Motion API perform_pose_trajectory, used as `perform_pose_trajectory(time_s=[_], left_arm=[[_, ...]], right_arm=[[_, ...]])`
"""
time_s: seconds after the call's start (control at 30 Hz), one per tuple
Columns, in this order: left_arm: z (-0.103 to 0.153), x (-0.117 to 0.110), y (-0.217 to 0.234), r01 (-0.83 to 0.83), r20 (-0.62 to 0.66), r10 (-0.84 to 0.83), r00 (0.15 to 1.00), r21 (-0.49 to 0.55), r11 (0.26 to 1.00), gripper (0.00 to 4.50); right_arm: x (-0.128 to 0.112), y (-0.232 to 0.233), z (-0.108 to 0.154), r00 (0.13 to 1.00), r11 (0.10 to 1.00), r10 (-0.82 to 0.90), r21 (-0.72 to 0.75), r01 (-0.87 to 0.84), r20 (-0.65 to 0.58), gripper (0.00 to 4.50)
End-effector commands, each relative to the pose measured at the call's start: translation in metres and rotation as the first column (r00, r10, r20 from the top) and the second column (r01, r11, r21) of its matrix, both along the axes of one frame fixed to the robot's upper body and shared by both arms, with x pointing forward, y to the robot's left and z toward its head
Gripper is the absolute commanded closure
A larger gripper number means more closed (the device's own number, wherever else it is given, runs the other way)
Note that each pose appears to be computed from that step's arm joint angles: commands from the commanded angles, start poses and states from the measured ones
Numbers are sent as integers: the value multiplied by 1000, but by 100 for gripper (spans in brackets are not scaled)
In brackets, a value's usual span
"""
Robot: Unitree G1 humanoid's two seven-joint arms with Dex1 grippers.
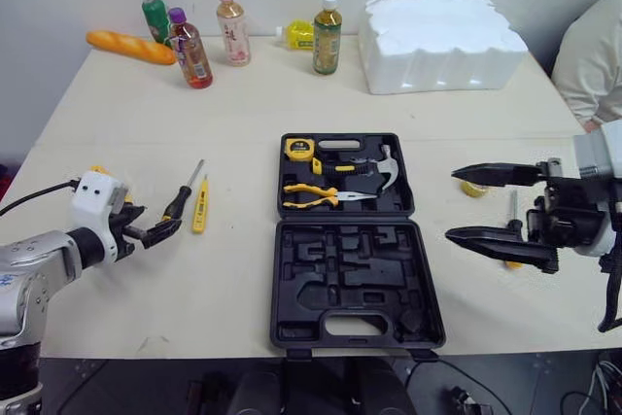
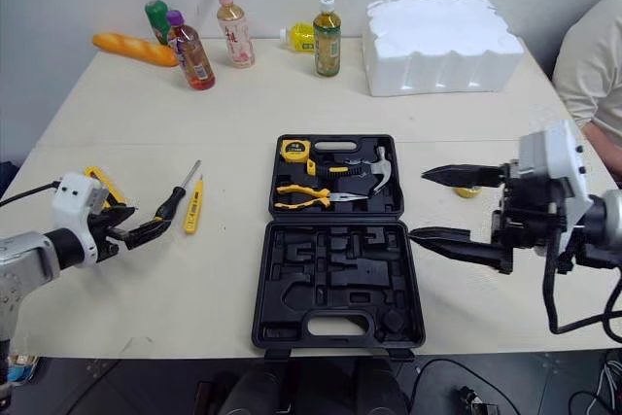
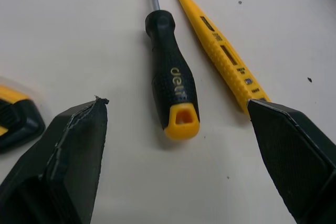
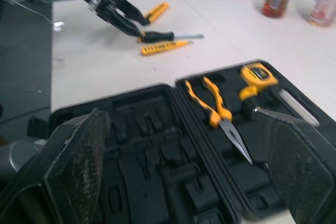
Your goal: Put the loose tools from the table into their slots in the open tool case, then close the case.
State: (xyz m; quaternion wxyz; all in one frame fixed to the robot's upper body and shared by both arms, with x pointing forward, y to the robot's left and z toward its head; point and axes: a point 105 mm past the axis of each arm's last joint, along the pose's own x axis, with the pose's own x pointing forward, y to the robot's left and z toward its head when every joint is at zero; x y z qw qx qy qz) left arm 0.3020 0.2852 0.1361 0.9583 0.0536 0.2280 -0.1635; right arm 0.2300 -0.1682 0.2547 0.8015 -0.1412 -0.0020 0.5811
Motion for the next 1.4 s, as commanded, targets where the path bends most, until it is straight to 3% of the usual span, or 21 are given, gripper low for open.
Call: perform_pose_trajectory(time_s=[0.03,0.3,0.53,0.63,0.8,0.83,0.97,1.17,1.27,1.4], left_arm=[[-2,10,-2,2,6,-2,1000,40,999,6],[-17,27,-1,15,-10,-14,1000,139,990,6],[-15,31,4,-15,-2,15,1000,126,992,6],[-20,30,5,-28,-17,30,999,114,993,91],[-30,28,2,-23,-32,27,999,110,994,330],[-28,27,5,-33,-25,36,999,109,993,349],[5,24,38,-63,41,57,998,169,984,347],[47,21,11,180,65,-201,977,240,954,347],[70,18,-51,449,63,-477,877,251,858,347],[71,9,-93,652,-7,-678,735,281,704,347]], right_arm=[[-4,21,4,996,997,82,0,-82,36,0],[3,56,11,985,987,157,9,-158,76,0],[9,66,16,983,987,157,21,-160,95,0],[13,67,20,984,989,143,33,-147,110,0],[14,71,22,983,988,144,35,-149,117,0],[14,71,22,983,989,141,35,-146,120,0],[15,70,23,984,991,126,34,-131,123,0],[15,60,20,991,996,81,21,-84,105,0],[10,48,12,997,1000,22,8,-23,70,0],[3,36,4,999,999,-33,-11,34,35,0]])
